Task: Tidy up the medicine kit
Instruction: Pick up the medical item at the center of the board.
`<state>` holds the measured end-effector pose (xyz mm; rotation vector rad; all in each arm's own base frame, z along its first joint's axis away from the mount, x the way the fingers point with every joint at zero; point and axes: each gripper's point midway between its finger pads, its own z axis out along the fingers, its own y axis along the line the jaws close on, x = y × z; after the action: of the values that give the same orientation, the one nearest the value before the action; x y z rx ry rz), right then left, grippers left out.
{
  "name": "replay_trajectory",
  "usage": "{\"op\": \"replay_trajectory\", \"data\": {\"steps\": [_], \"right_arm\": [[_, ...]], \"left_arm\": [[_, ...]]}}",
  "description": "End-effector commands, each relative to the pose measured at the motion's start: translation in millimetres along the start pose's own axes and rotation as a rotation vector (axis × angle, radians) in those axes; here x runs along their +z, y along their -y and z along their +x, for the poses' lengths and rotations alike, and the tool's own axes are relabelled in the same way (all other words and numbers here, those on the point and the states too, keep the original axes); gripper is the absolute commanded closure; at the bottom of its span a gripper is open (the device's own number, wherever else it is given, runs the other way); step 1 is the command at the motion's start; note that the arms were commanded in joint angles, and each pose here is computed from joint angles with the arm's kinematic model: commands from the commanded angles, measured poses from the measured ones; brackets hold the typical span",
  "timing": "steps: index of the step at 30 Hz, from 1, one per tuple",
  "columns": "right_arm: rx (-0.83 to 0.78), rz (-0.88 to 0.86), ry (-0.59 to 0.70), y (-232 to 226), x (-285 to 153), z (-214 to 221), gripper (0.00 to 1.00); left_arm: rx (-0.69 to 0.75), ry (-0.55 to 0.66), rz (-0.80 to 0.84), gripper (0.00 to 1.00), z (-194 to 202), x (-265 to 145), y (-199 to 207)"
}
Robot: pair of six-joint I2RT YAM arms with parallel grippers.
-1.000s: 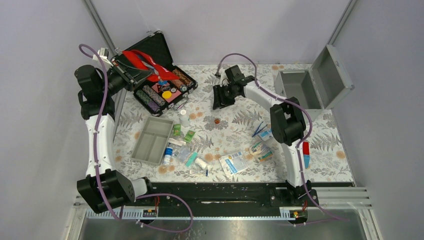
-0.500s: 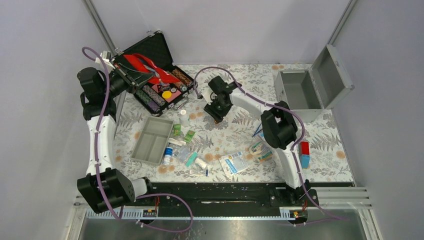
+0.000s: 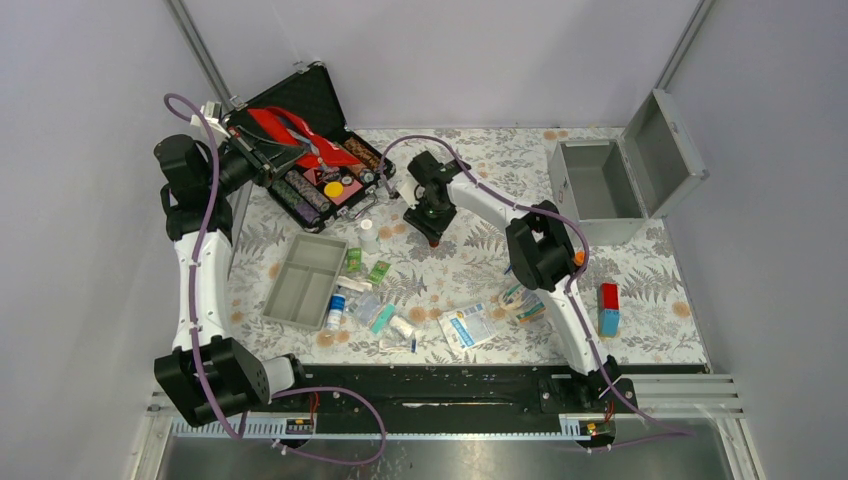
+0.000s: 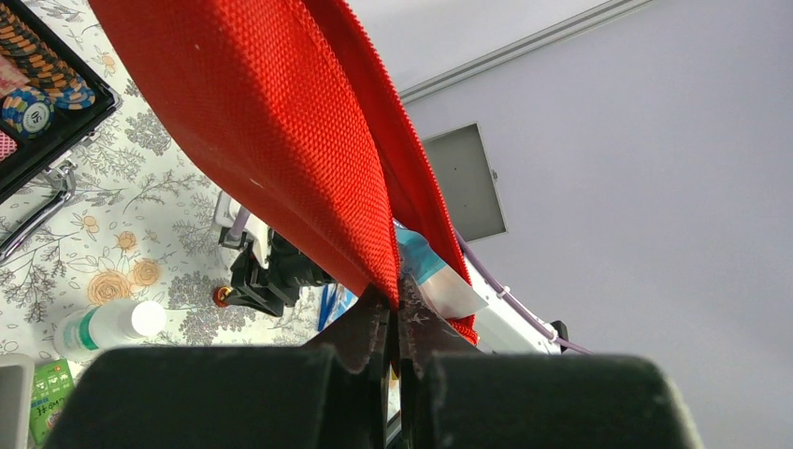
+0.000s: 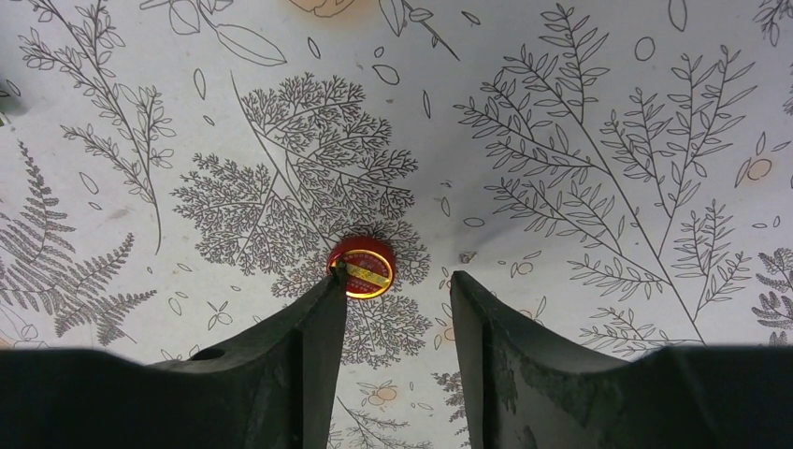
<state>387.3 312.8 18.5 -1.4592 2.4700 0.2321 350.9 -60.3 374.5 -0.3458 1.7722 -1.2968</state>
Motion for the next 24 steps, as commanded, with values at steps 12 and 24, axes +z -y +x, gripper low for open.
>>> {"op": "replay_trajectory", "data": {"steps": [12, 24], "right_arm": [[-0.031, -0.058, -0.009, -22.4, -3.6, -3.0, 0.48], [-0.036, -0.034, -0.058, -22.2, 6.5, 8.2, 0.5]], "left_arm": [[0.065, 0.007, 0.044, 1.0, -3.2, -2.4, 13.4], [0.064, 0.008, 0.044, 1.0, -3.4, -2.6, 13.9]]}}
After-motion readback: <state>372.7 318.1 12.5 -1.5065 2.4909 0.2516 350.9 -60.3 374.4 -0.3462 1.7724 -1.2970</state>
